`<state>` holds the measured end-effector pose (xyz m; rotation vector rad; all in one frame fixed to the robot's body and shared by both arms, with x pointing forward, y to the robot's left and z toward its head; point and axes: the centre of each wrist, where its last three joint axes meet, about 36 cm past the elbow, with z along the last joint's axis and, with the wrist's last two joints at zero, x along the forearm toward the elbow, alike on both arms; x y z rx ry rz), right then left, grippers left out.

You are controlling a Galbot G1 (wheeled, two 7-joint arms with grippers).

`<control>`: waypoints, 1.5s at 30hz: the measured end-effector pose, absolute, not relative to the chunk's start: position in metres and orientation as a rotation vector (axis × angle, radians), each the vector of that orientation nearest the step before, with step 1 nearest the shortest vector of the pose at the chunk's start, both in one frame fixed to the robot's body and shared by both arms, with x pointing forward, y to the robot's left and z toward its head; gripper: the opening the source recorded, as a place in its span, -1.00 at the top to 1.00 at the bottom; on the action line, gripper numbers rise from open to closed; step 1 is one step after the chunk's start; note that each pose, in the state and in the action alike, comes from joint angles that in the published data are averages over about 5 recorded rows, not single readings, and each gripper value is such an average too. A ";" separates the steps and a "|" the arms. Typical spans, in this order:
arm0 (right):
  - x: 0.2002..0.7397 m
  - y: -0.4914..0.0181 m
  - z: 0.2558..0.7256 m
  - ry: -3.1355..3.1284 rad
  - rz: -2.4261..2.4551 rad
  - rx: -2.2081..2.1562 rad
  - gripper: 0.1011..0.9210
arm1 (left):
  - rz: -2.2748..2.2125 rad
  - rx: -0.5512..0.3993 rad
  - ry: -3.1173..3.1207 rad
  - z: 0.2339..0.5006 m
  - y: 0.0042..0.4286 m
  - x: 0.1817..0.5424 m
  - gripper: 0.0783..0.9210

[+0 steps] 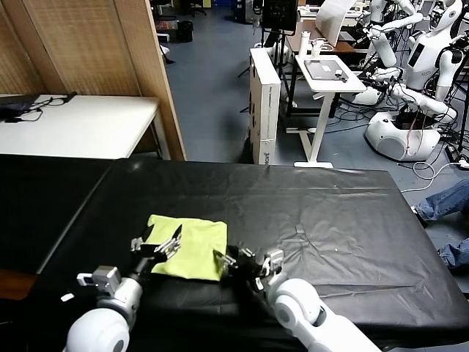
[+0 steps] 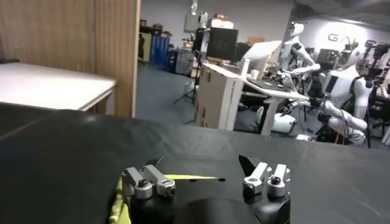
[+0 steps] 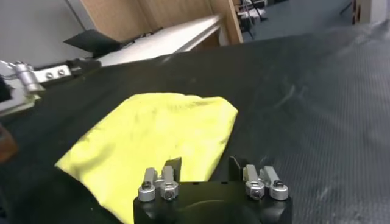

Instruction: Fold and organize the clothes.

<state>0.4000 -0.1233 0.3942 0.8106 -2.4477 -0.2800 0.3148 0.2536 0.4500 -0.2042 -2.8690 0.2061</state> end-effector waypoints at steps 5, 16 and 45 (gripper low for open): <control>0.400 -0.128 0.397 -2.455 -0.286 0.785 0.74 | 0.203 -0.191 -2.874 0.450 0.256 0.314 -0.97; 0.394 -0.178 0.422 -2.483 -0.126 0.581 0.89 | 0.205 -0.181 -2.883 0.450 0.258 0.317 -0.97; 0.381 -0.249 0.456 -2.574 0.129 0.486 -0.92 | 0.198 -0.136 -2.978 0.433 0.269 0.319 -0.97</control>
